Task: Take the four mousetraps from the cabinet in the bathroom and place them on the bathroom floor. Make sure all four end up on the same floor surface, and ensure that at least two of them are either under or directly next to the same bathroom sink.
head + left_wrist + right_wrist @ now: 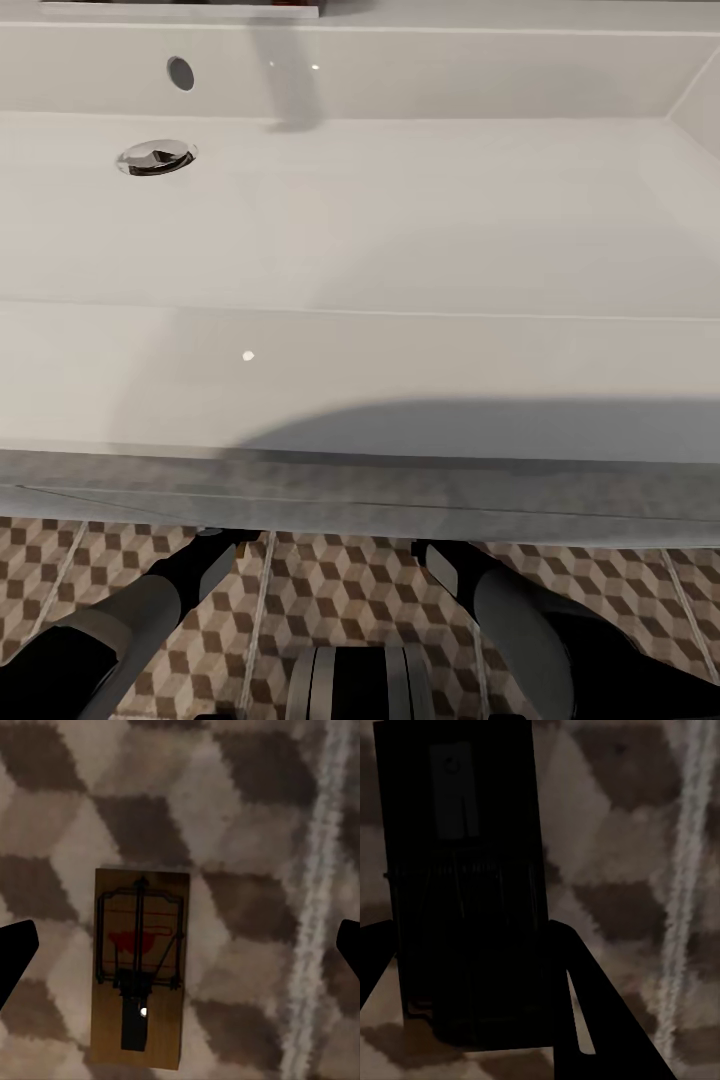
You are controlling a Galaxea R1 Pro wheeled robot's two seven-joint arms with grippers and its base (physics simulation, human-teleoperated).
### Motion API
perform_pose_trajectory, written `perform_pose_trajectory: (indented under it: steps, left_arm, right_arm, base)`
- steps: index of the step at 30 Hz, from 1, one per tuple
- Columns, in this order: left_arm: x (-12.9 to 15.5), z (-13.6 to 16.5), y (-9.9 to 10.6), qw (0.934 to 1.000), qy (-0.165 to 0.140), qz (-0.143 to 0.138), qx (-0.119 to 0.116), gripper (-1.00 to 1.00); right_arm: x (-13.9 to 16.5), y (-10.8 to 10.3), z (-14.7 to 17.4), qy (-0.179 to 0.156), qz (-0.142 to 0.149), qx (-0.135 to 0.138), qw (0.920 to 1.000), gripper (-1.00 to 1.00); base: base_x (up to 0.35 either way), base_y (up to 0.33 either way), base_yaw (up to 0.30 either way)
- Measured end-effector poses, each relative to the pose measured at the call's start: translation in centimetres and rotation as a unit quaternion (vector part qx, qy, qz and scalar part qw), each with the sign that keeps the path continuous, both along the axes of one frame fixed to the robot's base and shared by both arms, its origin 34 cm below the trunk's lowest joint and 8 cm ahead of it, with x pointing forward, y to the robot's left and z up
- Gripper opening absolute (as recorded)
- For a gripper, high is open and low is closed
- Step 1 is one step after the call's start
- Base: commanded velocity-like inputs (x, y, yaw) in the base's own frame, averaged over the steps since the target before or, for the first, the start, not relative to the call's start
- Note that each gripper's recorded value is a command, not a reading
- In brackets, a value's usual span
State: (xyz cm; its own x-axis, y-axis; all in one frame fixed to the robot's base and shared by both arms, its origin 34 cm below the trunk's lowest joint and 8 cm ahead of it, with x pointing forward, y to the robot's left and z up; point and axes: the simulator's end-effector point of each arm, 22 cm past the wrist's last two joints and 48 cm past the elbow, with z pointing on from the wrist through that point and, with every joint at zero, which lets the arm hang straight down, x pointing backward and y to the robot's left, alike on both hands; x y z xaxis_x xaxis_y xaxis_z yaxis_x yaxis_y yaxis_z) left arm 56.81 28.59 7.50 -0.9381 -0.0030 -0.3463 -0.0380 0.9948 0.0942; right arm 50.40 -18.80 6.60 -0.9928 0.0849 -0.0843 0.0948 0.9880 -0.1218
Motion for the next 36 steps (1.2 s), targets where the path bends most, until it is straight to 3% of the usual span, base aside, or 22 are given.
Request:
perform_pose_trajectory:
  steps: [36]
  left_arm:
    - [-0.31, -0.14, -0.28, 1.0000, 0.004, 0.000, -0.001, 1.00]
  right_arm:
    - [0.17, -0.09, 0.01, -0.004, -0.001, -0.001, 1.0000, -1.00]
  base:
    - [0.000, 0.000, 0.000]
